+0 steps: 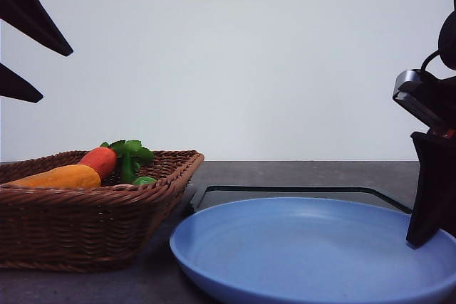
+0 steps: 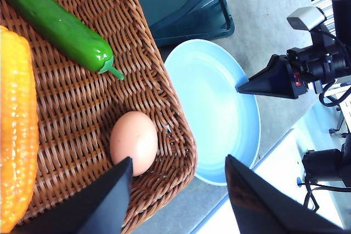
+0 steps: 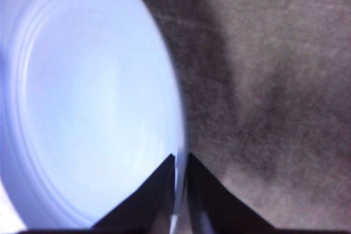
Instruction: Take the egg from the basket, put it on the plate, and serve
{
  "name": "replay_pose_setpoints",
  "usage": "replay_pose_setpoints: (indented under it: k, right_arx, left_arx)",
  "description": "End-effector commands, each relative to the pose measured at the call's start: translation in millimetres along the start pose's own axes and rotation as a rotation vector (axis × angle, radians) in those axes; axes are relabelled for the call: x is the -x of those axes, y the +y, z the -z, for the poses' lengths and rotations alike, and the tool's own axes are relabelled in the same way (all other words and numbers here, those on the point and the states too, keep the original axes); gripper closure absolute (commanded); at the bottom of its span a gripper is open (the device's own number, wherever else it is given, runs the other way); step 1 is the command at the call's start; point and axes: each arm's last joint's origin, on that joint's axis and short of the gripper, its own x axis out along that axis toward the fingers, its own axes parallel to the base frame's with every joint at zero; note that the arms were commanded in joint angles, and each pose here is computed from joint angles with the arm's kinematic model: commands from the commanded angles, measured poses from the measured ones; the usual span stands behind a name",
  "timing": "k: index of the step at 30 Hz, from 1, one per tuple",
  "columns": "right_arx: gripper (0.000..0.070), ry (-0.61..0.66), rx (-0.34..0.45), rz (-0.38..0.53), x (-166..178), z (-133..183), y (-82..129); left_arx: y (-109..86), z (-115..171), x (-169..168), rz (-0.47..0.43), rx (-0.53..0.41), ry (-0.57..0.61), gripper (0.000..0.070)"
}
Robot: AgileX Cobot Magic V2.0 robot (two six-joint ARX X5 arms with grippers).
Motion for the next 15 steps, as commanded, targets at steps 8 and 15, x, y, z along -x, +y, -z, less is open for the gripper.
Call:
replay_pose_setpoints:
  k: [8,15]
  right_arx:
    - [0.0700,-0.049,-0.009,-0.009,15,-1,6]
    - [0.0700,-0.147,-0.019,0.005,50,12,12]
  left_arx:
    - [-4.7,-4,-1,0.016,-0.020,0.001,0.0263]
    - [-11.7,-8,-20,-0.032,-0.059,0.073,0.0263]
